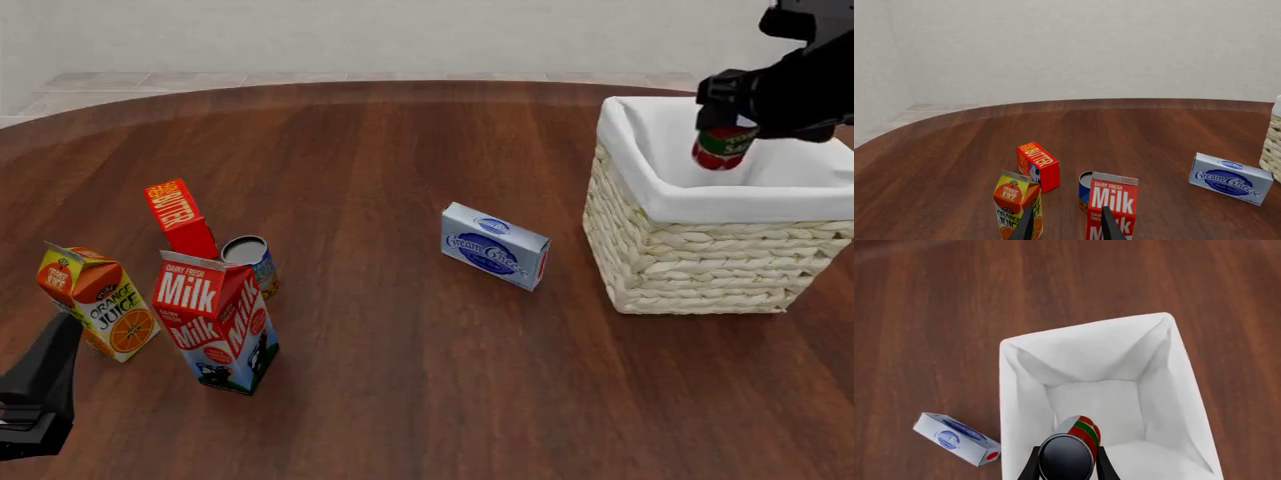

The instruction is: Pick up the tomato sauce, and put it in the basket.

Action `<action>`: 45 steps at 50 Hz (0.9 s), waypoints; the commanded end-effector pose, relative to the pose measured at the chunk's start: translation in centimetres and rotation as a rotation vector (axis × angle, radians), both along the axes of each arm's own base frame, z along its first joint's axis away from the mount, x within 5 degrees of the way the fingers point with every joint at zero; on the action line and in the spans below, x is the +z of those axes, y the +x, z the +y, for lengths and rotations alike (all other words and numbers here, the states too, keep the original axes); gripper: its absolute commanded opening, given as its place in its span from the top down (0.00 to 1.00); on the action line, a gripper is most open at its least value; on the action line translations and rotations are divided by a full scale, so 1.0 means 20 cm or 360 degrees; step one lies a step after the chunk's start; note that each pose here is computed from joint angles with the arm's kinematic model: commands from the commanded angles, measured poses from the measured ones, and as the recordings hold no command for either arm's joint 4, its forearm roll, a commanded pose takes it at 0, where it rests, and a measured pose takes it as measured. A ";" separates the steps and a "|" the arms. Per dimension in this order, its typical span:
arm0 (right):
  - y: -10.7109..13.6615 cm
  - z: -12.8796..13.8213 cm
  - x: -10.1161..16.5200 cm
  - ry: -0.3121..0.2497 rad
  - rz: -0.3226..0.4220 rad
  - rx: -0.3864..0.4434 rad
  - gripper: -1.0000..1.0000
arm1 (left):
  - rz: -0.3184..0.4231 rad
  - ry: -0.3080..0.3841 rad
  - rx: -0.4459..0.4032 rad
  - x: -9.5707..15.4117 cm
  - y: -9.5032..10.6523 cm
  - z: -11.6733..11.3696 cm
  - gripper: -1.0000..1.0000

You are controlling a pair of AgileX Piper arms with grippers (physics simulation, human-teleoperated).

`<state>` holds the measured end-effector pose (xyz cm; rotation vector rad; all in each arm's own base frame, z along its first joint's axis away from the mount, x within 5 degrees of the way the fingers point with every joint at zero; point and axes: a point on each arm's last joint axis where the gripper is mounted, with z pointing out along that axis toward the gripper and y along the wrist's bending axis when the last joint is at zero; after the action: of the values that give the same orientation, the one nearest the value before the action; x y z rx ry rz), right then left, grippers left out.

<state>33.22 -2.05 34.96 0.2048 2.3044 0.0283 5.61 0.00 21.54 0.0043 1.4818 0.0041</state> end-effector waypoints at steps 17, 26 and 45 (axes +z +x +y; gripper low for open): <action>0.08 0.00 -0.09 0.0026 0.0034 -0.0021 1.00 | 0.0000 0.0000 0.0000 0.00 0.00 0.00 0.00; 0.10 -0.02 -0.12 0.0019 0.0047 -0.0025 1.00 | 0.0000 0.0000 0.0000 0.00 0.00 0.00 0.00; 0.13 -0.03 -0.16 0.0034 0.0059 -0.0048 1.00 | 0.0000 0.0000 0.0000 0.00 0.00 0.00 0.00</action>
<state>35.54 -2.42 32.06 0.2240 2.3409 0.0279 5.61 0.00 21.54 0.0043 1.4818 0.0041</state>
